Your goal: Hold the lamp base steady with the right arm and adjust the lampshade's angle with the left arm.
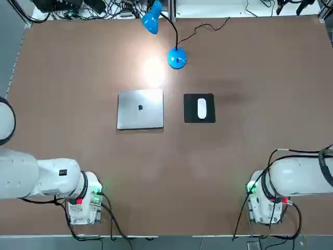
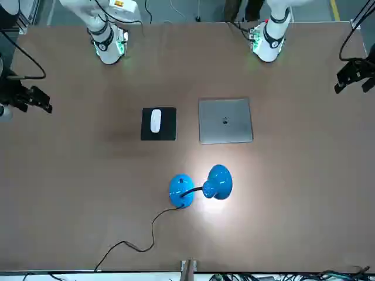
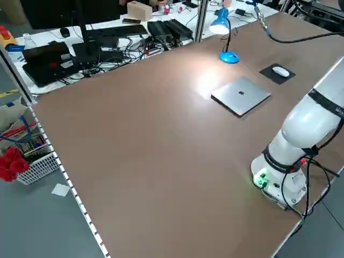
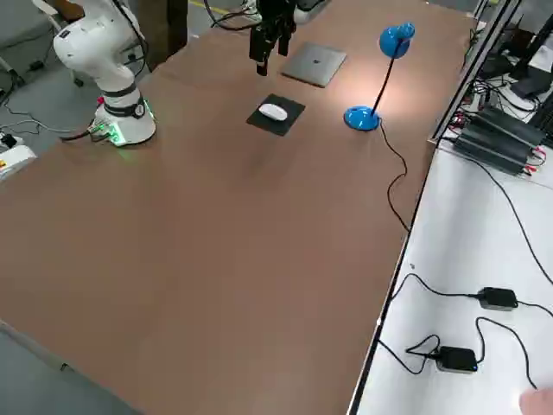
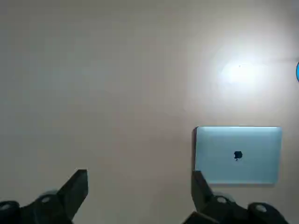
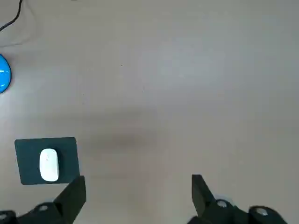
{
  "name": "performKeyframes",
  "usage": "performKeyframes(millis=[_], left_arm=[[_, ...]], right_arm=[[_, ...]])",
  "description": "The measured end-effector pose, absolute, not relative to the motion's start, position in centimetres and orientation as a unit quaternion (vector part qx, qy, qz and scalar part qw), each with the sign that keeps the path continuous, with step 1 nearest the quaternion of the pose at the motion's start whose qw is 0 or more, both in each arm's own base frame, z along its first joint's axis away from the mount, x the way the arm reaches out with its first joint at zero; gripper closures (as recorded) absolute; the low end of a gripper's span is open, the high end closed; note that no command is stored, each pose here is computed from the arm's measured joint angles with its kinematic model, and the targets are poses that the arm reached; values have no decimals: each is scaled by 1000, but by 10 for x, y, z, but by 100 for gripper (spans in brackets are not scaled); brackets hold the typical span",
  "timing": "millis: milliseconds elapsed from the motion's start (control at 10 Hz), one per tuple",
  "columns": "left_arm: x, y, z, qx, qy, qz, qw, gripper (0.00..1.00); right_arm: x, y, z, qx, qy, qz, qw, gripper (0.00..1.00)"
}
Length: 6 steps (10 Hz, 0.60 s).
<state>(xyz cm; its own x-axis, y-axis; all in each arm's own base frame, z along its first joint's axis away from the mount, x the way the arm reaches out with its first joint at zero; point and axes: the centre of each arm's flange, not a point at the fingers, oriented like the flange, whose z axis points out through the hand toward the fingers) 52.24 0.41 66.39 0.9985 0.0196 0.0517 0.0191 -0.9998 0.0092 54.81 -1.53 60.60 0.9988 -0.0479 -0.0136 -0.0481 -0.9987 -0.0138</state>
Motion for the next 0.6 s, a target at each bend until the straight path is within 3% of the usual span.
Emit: performKeyframes(millis=[600], left_arm=[[521, 11, 676, 999, 16, 38, 5, 2]], right_arm=[[549, -7, 606, -1000, 17, 4, 8, 0]])
